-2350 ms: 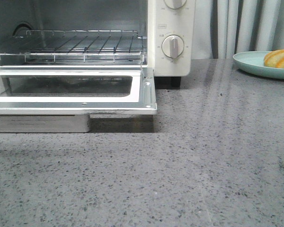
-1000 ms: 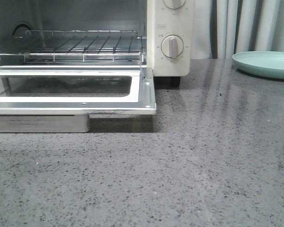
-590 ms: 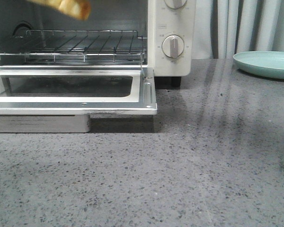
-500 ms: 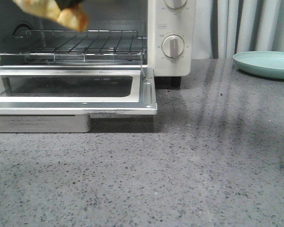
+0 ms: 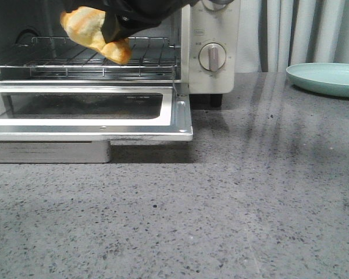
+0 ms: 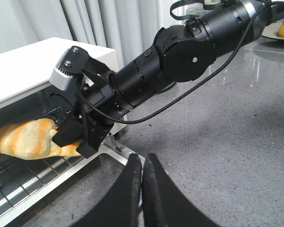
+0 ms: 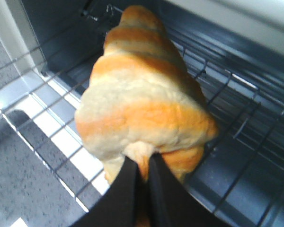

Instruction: Put bread in oven

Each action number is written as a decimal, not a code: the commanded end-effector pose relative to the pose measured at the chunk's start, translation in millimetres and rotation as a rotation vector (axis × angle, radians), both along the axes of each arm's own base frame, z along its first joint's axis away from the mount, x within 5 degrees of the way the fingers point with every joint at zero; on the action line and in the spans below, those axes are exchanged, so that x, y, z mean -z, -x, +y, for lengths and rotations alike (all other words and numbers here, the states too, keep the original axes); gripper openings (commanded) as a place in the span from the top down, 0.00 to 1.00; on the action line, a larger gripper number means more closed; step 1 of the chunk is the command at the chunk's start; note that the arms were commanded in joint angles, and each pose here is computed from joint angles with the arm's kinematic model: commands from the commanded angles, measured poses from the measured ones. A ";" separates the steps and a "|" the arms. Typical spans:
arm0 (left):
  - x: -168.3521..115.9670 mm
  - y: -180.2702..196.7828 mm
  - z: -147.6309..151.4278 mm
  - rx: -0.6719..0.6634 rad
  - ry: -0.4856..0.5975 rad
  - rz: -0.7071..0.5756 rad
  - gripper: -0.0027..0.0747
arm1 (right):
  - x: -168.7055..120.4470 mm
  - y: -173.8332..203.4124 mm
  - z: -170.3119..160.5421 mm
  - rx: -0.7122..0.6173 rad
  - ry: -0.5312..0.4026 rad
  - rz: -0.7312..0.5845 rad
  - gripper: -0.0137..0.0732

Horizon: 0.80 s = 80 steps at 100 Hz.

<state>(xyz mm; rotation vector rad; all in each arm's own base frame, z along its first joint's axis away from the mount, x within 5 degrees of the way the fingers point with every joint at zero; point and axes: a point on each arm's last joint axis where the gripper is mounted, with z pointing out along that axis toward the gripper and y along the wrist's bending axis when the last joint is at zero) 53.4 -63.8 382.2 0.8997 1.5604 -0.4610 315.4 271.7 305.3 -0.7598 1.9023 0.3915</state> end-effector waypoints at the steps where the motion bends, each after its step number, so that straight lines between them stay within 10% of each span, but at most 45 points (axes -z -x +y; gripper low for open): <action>1: -11.8 -1.3 0.4 -0.021 0.073 -0.034 0.99 | -35.4 -0.2 -1.4 0.000 -0.149 -0.124 0.83; 18: -12.1 -1.6 0.6 -0.024 0.074 -0.038 0.99 | -36.4 -2.3 -2.4 0.024 -0.209 -0.100 0.32; 31: -13.7 -2.8 1.4 -0.039 0.083 -0.055 0.99 | -37.0 -2.0 -2.8 0.025 -0.209 -0.097 0.18; 50: -16.9 -3.6 3.2 -0.062 0.105 -0.084 0.99 | -53.8 15.0 -4.6 0.009 -0.218 -0.076 0.32; 74: -25.1 3.9 15.1 -0.145 0.173 -0.205 0.99 | -76.6 70.6 -6.0 -0.087 -0.162 -0.024 0.93; 80: -21.0 4.6 19.4 -0.186 0.181 -0.216 0.99 | -84.0 87.5 -15.7 -0.109 -0.175 -0.058 0.92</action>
